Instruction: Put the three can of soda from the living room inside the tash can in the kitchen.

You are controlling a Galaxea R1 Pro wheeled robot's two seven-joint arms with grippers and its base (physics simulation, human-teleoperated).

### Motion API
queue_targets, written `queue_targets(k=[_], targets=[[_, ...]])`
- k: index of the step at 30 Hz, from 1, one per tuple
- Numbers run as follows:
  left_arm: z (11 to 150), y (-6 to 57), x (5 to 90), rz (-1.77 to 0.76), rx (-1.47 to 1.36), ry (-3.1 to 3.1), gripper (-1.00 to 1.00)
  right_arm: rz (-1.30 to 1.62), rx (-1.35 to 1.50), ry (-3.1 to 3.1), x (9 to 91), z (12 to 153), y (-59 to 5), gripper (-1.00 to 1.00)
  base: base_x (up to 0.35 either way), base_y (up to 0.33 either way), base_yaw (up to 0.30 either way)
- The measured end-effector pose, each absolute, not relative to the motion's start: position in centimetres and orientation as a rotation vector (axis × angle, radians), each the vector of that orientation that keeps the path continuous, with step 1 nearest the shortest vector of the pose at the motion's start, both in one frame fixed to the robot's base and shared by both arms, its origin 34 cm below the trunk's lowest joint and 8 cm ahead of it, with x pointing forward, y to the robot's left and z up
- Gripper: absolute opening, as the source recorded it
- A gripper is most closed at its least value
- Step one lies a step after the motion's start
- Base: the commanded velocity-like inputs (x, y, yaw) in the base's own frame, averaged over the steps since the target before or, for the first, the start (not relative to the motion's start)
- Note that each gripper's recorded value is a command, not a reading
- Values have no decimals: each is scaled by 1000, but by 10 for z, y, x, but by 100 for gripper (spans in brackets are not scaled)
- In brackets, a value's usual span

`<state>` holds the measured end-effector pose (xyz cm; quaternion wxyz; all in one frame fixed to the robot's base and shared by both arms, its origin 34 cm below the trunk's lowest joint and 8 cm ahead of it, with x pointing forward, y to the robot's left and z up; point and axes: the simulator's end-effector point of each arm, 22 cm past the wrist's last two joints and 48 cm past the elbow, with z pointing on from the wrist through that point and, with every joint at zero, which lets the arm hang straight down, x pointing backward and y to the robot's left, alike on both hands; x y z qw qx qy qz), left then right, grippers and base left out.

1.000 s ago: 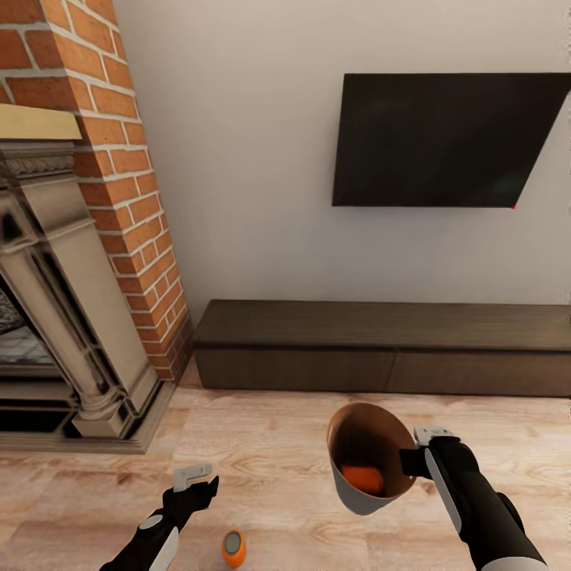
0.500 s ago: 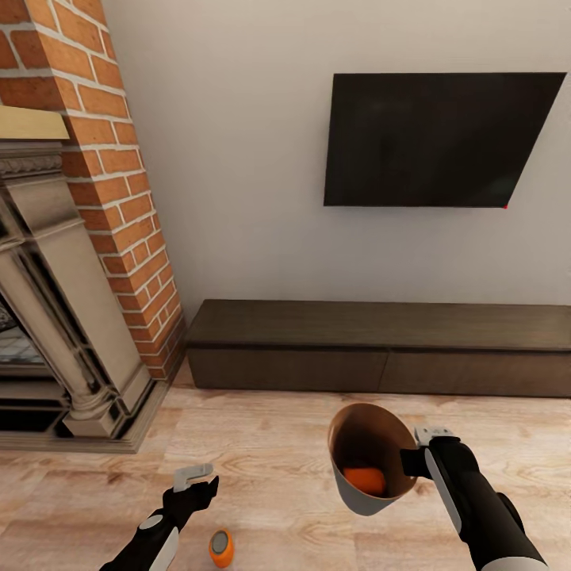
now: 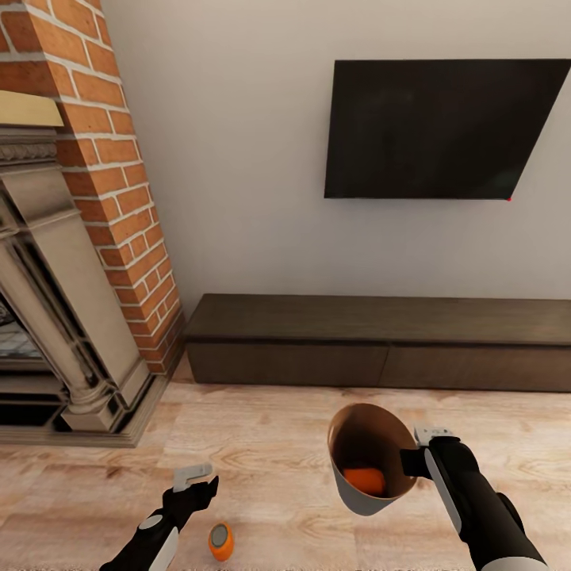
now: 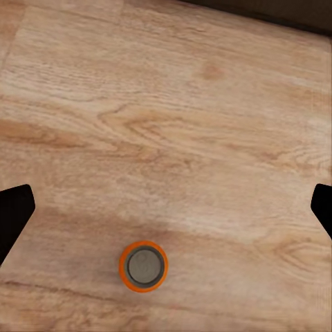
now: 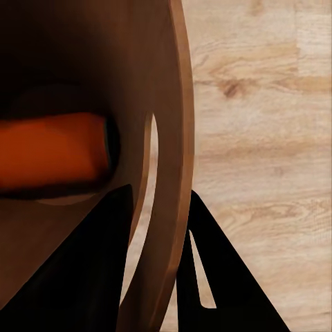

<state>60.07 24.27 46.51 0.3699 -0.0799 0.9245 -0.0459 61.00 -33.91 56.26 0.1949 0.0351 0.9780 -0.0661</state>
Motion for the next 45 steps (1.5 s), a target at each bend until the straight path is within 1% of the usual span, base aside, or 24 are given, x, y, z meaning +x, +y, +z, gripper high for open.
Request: queue_targets(k=[19,29,45], targets=[[413,243,587,-115,-208,2401,100,-188,99,2770,599,511,-340,-100,0,0,0],[385,243,579,-114,-210,2416,100,-193,97,2680,622,530,-341,-100,0,0,0],[340,243,565,-112,-212,2441,100,-202,93,2683,617,492,-342,-100,0,0,0]])
